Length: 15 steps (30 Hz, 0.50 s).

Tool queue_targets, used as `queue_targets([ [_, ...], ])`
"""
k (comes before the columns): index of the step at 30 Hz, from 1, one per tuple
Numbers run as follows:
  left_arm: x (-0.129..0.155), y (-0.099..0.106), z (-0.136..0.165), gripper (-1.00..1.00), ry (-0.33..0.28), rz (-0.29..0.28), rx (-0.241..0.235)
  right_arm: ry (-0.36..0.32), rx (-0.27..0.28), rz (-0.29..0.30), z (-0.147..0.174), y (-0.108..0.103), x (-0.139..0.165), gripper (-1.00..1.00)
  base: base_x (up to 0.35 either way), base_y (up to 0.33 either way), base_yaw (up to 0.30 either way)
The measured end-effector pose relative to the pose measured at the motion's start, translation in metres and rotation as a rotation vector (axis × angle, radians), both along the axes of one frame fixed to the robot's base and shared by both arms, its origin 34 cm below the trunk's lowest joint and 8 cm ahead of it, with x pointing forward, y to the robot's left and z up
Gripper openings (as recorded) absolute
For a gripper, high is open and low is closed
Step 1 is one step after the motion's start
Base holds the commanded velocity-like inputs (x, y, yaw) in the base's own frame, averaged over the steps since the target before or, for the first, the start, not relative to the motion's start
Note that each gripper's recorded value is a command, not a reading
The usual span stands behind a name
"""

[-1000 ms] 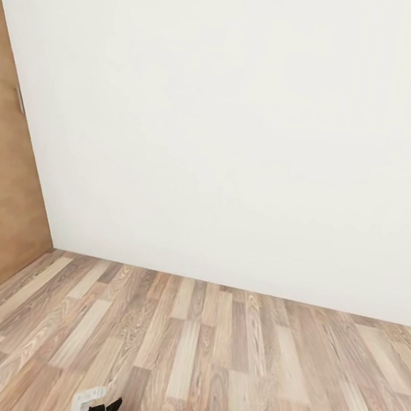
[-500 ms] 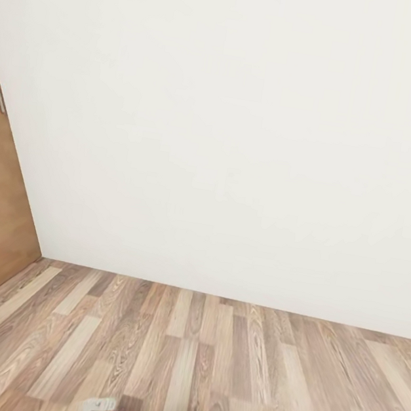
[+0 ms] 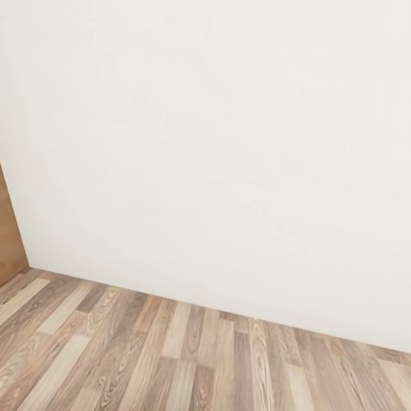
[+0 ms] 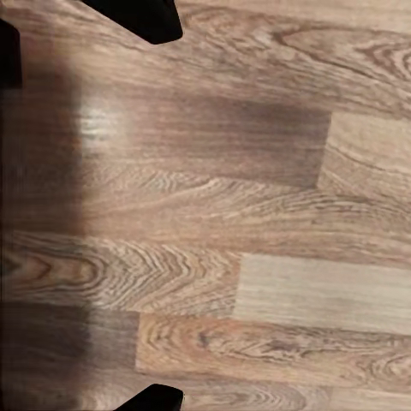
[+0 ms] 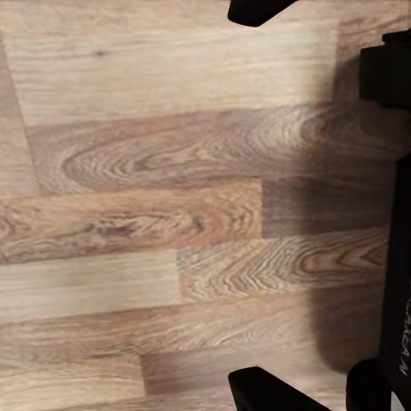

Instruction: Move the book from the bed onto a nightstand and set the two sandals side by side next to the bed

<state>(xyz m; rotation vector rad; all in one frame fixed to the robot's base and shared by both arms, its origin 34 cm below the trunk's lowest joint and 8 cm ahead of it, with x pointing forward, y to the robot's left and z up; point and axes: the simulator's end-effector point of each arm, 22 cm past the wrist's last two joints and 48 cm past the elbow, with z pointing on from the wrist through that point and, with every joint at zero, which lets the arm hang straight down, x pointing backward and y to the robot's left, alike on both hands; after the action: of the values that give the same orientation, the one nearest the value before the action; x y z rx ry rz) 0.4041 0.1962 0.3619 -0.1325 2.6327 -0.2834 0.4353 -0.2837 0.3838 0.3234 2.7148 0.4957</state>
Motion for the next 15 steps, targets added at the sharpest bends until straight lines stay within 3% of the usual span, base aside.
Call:
queue_targets([
  [3,-0.027,0.0,-0.009,1.0,0.036,-0.011,0.004,0.013,0.004,-0.001,-0.002,0.001,-0.006,1.0,0.332,0.0,0.0],
  [12,-0.033,0.0,-0.01,1.0,0.044,-0.02,0.006,0.024,0.004,0.0,-0.005,0.002,-0.013,1.0,0.227,0.0,0.0],
  [15,-0.04,-0.001,-0.012,1.0,0.053,-0.022,0.006,0.05,0.004,0.002,-0.011,0.002,-0.031,1.0,0.092,0.0,0.0],
])
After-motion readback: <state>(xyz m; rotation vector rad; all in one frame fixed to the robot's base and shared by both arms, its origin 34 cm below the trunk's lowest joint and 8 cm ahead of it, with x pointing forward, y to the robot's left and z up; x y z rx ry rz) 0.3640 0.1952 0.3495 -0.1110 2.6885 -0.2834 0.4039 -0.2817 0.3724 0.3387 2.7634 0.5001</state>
